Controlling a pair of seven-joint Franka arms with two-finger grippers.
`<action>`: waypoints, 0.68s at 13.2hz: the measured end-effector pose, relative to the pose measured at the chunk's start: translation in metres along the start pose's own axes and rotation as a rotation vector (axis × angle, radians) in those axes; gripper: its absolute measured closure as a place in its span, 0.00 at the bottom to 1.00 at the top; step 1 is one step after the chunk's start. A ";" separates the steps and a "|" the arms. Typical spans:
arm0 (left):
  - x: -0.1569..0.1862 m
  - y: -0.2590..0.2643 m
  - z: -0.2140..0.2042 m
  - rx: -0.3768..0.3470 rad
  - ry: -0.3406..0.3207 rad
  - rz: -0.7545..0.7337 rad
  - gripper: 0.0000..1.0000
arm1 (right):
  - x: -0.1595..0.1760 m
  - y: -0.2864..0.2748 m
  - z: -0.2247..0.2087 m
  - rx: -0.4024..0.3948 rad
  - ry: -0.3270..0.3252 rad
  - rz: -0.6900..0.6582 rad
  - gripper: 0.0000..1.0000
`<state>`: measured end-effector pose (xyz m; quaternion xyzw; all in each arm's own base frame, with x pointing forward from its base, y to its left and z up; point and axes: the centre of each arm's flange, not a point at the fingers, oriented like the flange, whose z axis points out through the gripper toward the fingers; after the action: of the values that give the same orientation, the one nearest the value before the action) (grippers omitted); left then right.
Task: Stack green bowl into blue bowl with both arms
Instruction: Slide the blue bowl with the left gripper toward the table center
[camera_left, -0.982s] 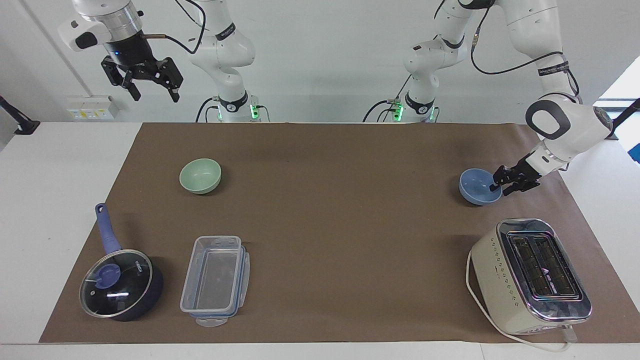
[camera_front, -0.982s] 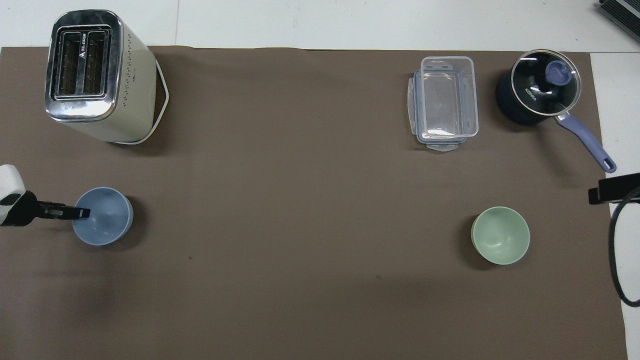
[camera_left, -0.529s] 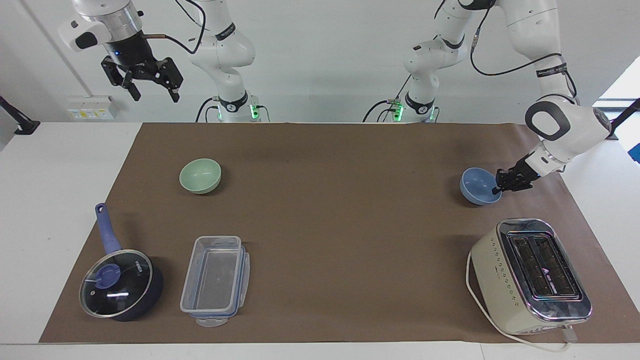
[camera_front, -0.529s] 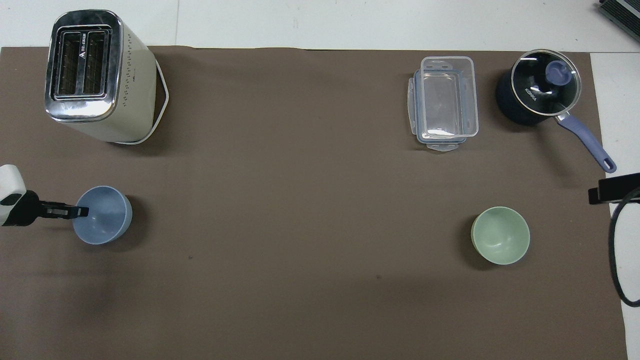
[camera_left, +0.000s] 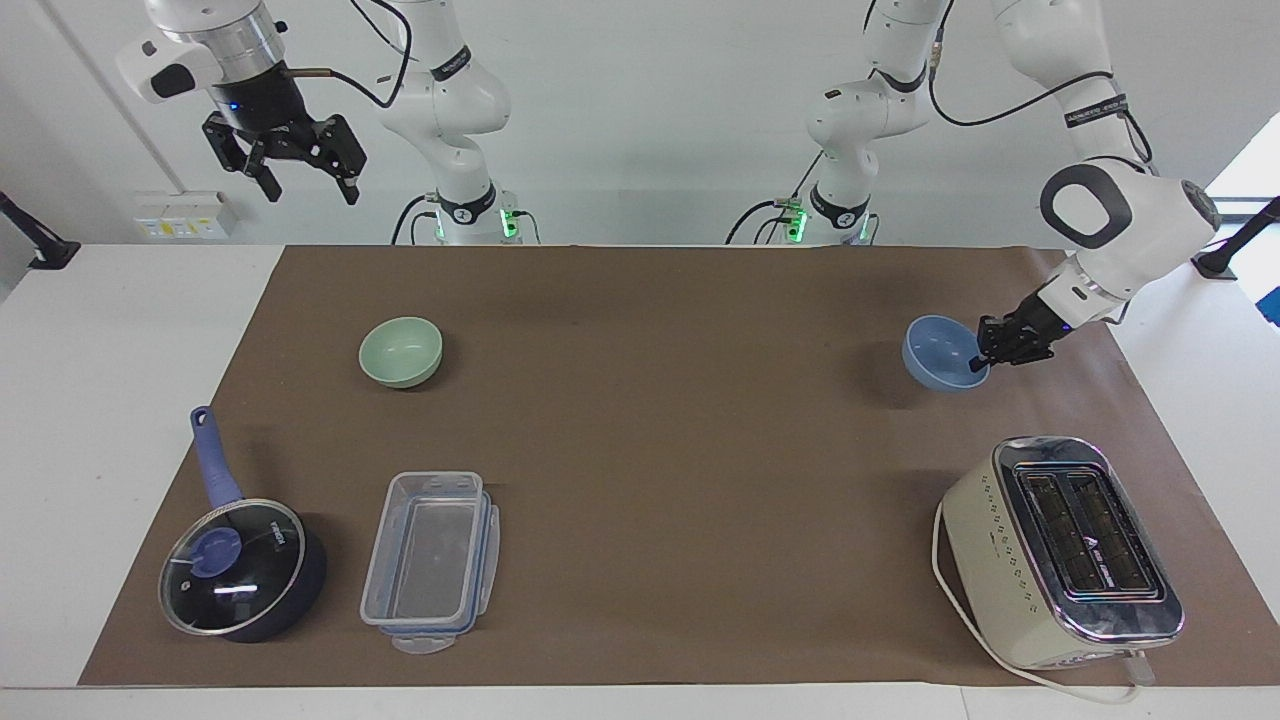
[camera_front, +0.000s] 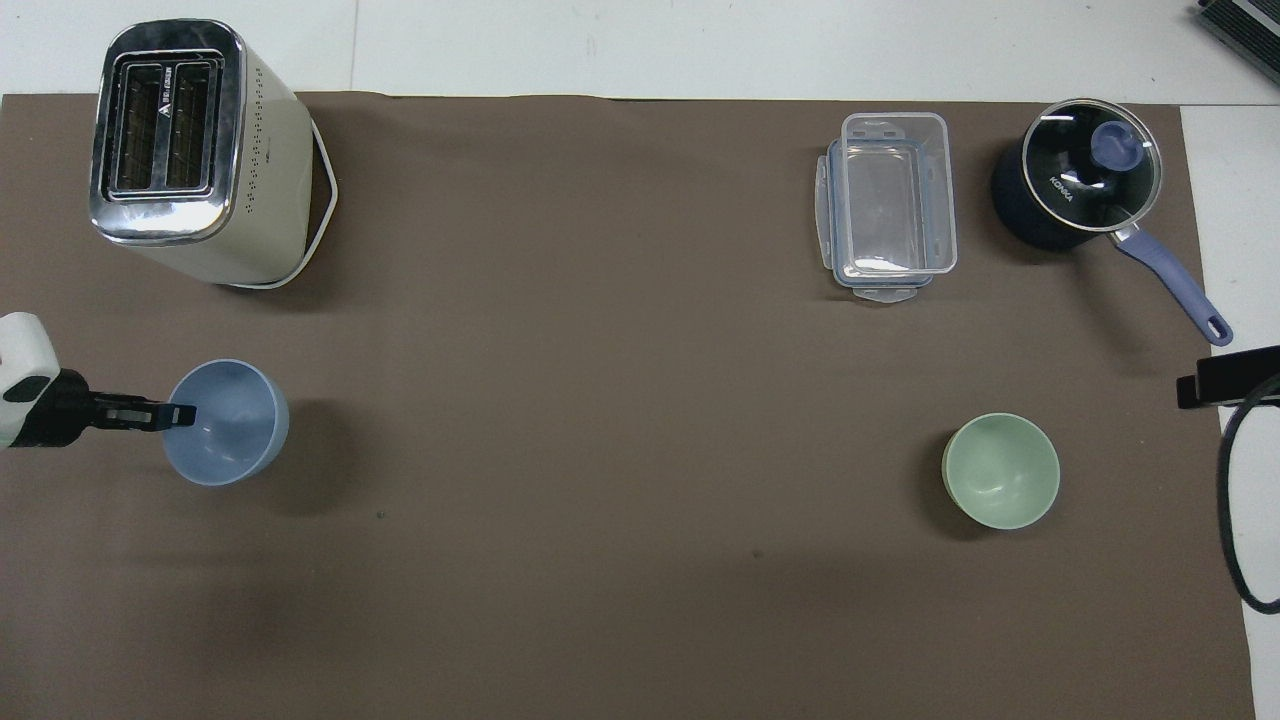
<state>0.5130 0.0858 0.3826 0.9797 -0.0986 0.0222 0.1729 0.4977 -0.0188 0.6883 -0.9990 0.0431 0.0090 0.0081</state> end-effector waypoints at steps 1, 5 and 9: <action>0.003 0.023 0.004 0.005 -0.001 -0.011 0.96 | 0.000 0.000 0.000 0.000 0.000 0.000 0.00; 0.020 0.129 0.051 0.052 0.047 -0.105 0.96 | 0.000 0.000 0.000 0.000 0.000 0.000 0.00; 0.026 0.230 0.094 0.052 0.076 -0.191 0.96 | 0.000 0.000 0.000 0.000 0.000 0.000 0.00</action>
<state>0.4933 -0.1629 0.3731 0.9873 0.0028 0.0455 0.1524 0.4977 -0.0188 0.6883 -0.9990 0.0431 0.0090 0.0081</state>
